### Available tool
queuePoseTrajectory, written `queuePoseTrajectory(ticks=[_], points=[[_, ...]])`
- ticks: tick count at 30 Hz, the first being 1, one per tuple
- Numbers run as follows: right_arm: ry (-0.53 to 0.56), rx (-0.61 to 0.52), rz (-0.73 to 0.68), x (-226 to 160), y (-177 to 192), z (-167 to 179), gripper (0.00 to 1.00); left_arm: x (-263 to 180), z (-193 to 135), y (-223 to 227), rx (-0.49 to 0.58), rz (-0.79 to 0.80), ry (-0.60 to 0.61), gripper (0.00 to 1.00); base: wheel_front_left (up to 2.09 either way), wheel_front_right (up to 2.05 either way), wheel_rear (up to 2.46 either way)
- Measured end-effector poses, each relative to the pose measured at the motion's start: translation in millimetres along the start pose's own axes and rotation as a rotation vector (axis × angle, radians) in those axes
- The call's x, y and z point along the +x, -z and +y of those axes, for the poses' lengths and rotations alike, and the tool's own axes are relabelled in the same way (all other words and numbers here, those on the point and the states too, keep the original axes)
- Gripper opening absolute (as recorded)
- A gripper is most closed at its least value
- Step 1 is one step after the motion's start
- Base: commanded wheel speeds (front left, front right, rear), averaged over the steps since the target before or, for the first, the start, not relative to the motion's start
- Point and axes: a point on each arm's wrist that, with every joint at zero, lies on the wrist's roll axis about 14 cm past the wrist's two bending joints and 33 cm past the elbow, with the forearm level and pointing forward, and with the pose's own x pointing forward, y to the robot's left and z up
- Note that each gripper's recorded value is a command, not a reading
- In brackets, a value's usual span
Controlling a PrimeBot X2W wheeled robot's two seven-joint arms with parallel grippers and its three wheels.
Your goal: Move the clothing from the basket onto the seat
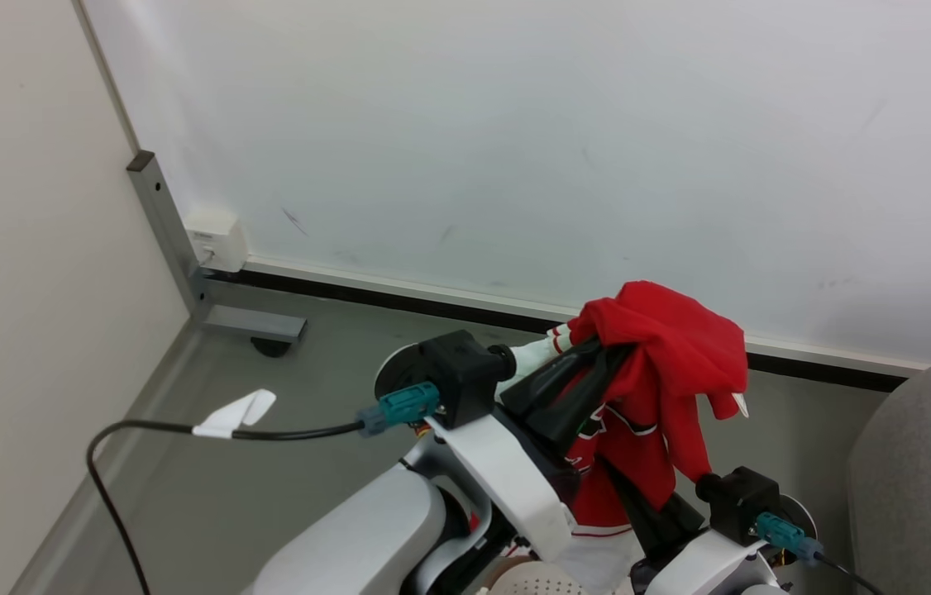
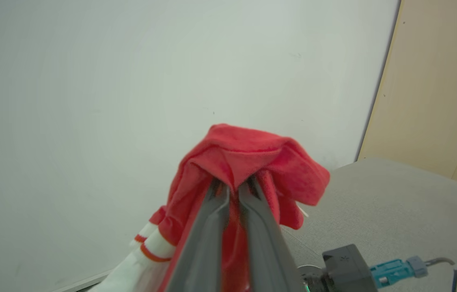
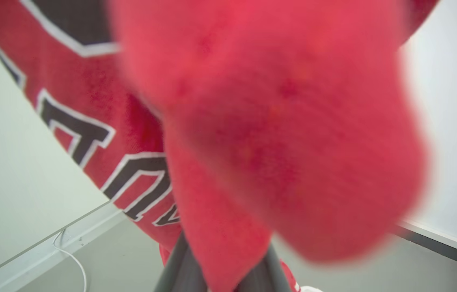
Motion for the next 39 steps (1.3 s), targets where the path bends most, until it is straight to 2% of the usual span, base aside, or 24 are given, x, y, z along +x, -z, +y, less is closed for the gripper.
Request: queuePoseTrajectory(ticks=[8,18,19,20,21,22,23,30,39], points=[[0.032,0.023,-0.046,-4,-11,-8,0.0,1,15,9,-0.02,0.019,-0.046,0.0,0.0,0.0,0.0],[0.122,0.053,-0.144,-24,-33,-30,0.0,-7,29,52,-0.067,0.117,-0.09,0.0,0.0,0.0,0.0],[0.137,0.055,-0.152,-27,-34,-34,0.0,-7,28,57,-0.07,0.128,-0.086,0.07,0.0,0.0,0.0],[0.152,0.054,-0.16,-31,-36,-38,0.0,-6,25,61,-0.075,0.137,-0.072,0.07,0.0,0.0,0.0],[0.169,0.057,-0.17,-35,-38,-43,0.0,-5,21,64,-0.081,0.138,-0.056,0.36,0.0,0.0,0.0],[0.186,0.058,-0.18,-38,-40,-47,0.0,-3,17,66,-0.091,0.138,-0.044,0.89,0.0,0.0,0.0],[0.204,0.054,-0.188,-42,-42,-52,0.0,-1,12,67,-0.106,0.135,-0.027,1.0,0.0,0.0,0.0],[0.358,0.041,-0.247,-79,-57,-94,0.0,7,-28,95,-0.175,0.166,0.094,1.0,0.0,0.0,0.0],[0.586,-0.04,-0.329,-147,-85,-150,0.0,32,-68,109,-0.182,0.141,0.248,1.0,0.0,0.0,0.0]])
